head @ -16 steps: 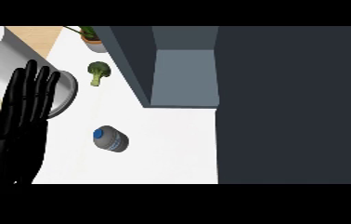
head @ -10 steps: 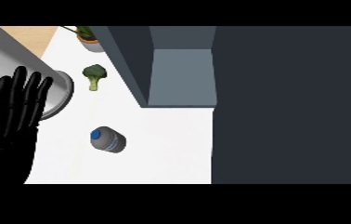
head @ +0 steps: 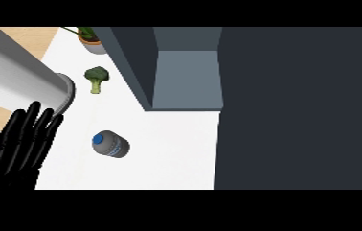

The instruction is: Pick up the bottled water, place it into the cabinet and close the cabinet

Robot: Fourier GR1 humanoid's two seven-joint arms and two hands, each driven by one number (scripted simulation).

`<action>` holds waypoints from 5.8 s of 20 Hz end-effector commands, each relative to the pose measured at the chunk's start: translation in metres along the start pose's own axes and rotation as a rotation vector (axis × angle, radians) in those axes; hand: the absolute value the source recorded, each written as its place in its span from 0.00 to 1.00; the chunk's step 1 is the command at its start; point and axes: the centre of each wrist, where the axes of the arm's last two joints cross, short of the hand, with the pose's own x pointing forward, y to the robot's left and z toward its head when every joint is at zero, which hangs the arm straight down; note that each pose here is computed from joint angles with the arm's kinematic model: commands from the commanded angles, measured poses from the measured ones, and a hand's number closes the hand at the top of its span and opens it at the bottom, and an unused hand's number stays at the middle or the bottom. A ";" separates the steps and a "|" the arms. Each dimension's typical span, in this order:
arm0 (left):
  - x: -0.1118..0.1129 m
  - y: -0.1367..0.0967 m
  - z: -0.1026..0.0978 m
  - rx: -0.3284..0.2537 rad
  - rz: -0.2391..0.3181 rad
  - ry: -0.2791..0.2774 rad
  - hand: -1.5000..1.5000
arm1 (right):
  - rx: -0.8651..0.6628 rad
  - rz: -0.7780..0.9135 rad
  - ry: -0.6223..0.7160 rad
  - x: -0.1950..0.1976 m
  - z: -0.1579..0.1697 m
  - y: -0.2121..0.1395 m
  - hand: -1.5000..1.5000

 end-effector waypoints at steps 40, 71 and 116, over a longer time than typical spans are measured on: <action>-0.207 0.054 0.035 0.244 -0.056 0.190 0.00 | -0.007 0.014 0.033 0.043 0.078 0.012 0.00; -0.304 0.039 0.038 0.241 0.299 0.180 1.00 | 0.041 0.000 0.054 0.029 0.101 0.008 0.00; -0.162 -0.152 -0.186 0.094 0.021 0.107 1.00 | 0.008 -0.019 0.021 0.010 0.103 -0.001 0.00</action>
